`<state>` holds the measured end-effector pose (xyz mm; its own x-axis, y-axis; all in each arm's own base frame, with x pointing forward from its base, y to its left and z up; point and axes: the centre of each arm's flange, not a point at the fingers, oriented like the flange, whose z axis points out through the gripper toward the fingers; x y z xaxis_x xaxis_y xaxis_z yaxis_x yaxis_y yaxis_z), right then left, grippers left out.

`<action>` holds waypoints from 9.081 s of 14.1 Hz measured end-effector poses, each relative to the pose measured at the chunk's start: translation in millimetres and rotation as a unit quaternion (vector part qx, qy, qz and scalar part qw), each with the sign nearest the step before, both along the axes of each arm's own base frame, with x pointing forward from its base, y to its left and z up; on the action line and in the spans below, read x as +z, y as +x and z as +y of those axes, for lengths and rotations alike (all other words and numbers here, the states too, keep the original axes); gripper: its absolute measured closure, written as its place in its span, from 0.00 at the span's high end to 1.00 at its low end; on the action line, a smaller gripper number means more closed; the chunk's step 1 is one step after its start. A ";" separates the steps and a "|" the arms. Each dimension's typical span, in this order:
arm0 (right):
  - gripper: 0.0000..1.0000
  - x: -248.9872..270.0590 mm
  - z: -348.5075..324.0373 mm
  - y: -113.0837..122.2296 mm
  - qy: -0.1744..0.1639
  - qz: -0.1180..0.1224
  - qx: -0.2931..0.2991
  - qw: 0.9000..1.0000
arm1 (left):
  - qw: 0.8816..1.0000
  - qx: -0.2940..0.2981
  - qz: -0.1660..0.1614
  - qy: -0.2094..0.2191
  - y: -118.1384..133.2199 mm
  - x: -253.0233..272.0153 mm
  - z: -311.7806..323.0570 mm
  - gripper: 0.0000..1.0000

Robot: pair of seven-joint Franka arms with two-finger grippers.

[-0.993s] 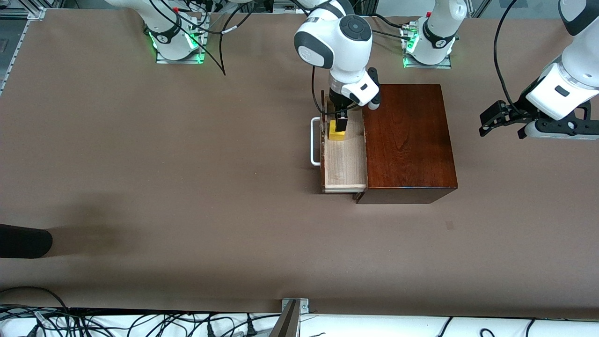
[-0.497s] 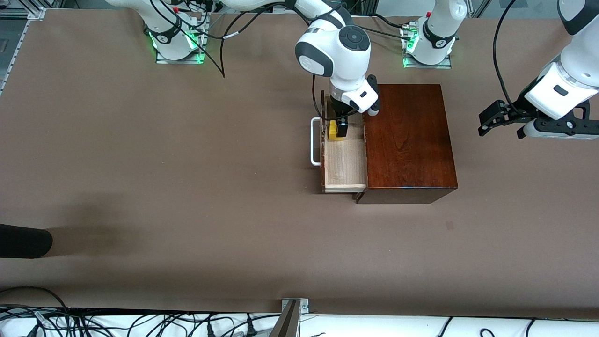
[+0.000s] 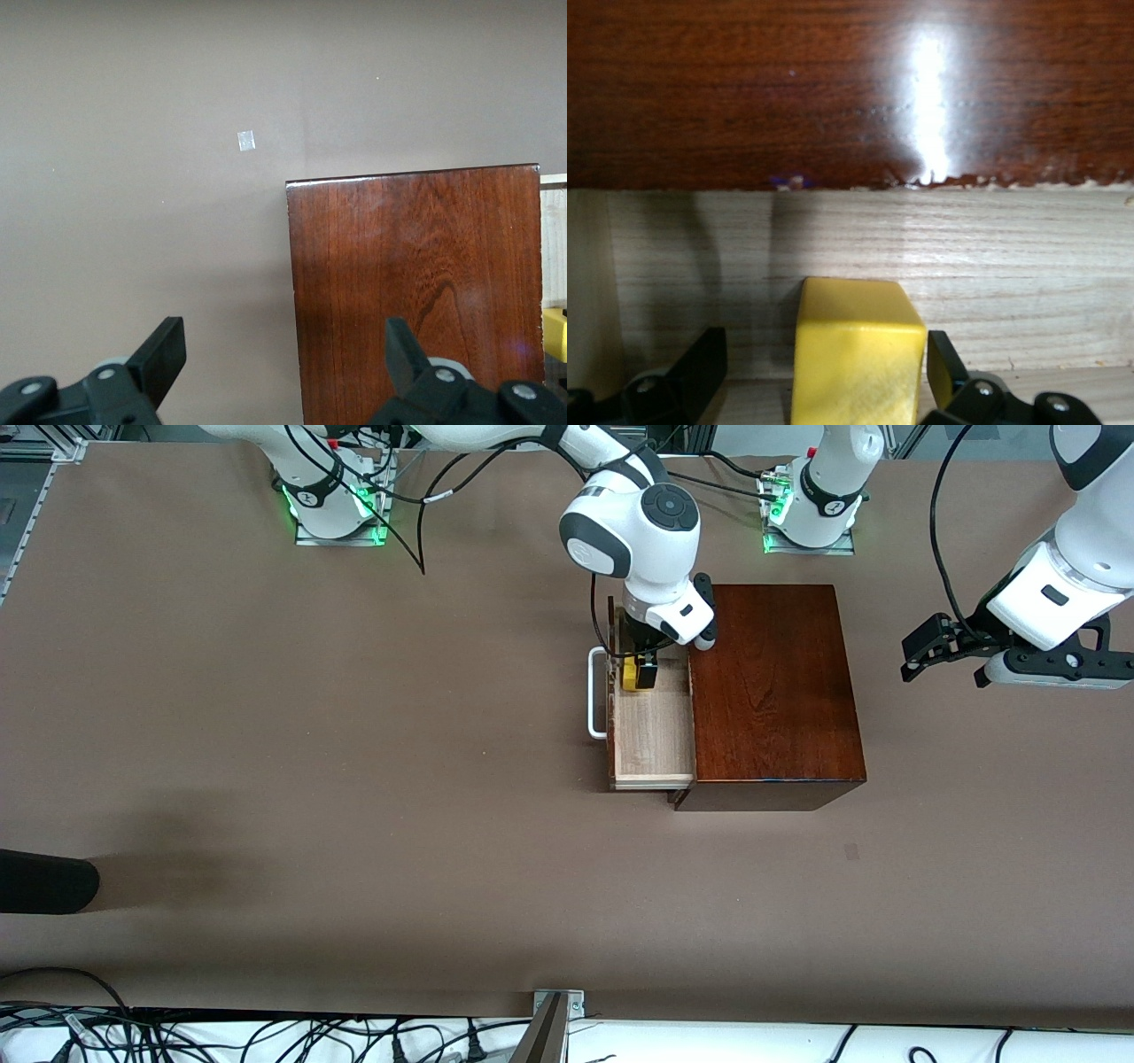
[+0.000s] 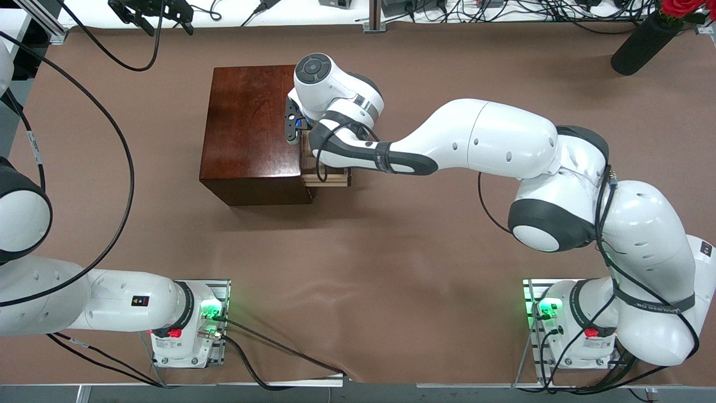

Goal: Open drawer, take yellow block, close drawer

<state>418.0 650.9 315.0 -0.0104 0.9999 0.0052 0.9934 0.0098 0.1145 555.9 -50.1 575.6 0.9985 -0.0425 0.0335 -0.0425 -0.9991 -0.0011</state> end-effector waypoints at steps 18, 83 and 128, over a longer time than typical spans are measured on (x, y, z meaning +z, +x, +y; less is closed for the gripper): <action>0.56 125.0 -33.9 42.4 0.064 -0.045 -0.105 0.991 | 1.000 0.000 0.000 0.000 -1.3 1.6 -0.1 1.00; 1.00 272.5 -556.3 180.3 0.041 0.046 -0.613 0.788 | 0.680 -0.697 0.227 0.012 -35.4 -274.0 -356.7 1.00; 1.00 299.9 -562.2 171.6 0.014 0.026 -0.611 0.791 | 0.999 -0.016 0.024 0.034 -11.4 13.3 16.8 1.00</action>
